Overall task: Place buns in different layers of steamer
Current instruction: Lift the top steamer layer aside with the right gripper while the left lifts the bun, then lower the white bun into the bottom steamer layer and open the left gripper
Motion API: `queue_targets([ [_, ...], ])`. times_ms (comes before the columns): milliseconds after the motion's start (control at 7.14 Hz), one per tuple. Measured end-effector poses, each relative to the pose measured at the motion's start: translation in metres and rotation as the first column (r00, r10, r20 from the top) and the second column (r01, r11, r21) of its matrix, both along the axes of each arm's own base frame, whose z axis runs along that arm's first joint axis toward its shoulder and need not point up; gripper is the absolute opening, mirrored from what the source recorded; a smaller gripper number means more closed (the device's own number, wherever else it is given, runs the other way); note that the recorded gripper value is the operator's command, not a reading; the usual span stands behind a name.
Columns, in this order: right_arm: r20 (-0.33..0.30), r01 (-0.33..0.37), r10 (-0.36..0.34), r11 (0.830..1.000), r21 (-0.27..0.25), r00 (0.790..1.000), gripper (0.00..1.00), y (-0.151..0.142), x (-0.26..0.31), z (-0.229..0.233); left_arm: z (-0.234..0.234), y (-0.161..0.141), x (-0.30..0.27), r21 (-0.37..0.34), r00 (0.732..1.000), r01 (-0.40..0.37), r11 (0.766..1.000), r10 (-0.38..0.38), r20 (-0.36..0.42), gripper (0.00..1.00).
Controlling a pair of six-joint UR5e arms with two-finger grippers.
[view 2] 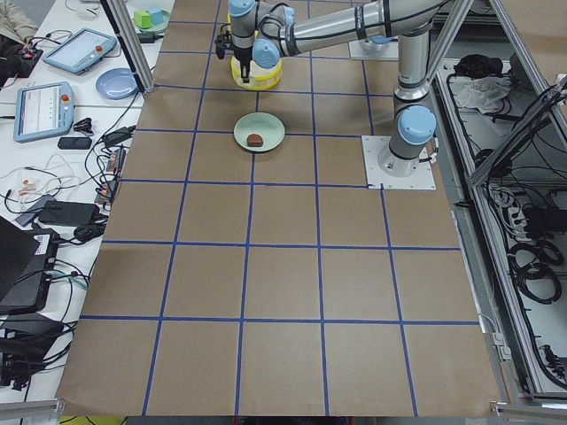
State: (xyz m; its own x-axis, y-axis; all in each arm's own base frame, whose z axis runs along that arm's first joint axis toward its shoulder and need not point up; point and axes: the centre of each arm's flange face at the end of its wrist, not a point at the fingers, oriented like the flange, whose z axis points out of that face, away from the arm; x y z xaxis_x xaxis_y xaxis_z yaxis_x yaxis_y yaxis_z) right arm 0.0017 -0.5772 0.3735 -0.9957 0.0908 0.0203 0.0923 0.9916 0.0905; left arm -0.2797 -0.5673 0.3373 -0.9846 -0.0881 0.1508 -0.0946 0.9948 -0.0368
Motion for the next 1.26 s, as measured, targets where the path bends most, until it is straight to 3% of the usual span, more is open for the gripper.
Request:
queue_targets([
  [420, 0.006, -0.016, 0.015, 0.999, 0.046, 1.000, 0.00, 0.004, -0.055, -0.012, -0.036, 0.022, -0.109, 0.019, 0.987, -0.148, 0.989, 0.149, -0.063, 0.00],
  [560, 0.007, -0.019, 0.018, 0.998, 0.052, 1.000, 0.00, 0.005, -0.058, -0.014, -0.056, 0.026, -0.131, 0.022, 0.983, -0.168, 0.986, 0.169, -0.074, 0.06],
  [700, 0.007, -0.019, 0.019, 0.998, 0.056, 1.000, 0.00, 0.006, -0.059, -0.016, -0.073, 0.028, -0.144, 0.026, 0.981, -0.178, 0.984, 0.180, -0.079, 0.66],
  [840, 0.008, -0.019, 0.019, 0.998, 0.057, 1.000, 0.00, 0.006, -0.059, -0.016, -0.087, 0.028, -0.150, 0.032, 0.981, -0.177, 0.984, 0.179, -0.076, 0.95],
  [980, 0.008, -0.019, 0.018, 0.998, 0.058, 1.000, 0.00, 0.006, -0.059, -0.017, -0.097, 0.029, -0.151, 0.038, 0.982, -0.173, 0.984, 0.175, -0.067, 1.00],
  [1260, 0.008, -0.018, 0.018, 0.998, 0.057, 1.000, 0.00, 0.007, -0.058, -0.016, -0.103, 0.032, -0.149, 0.042, 0.983, -0.172, 0.984, 0.174, -0.054, 1.00],
])
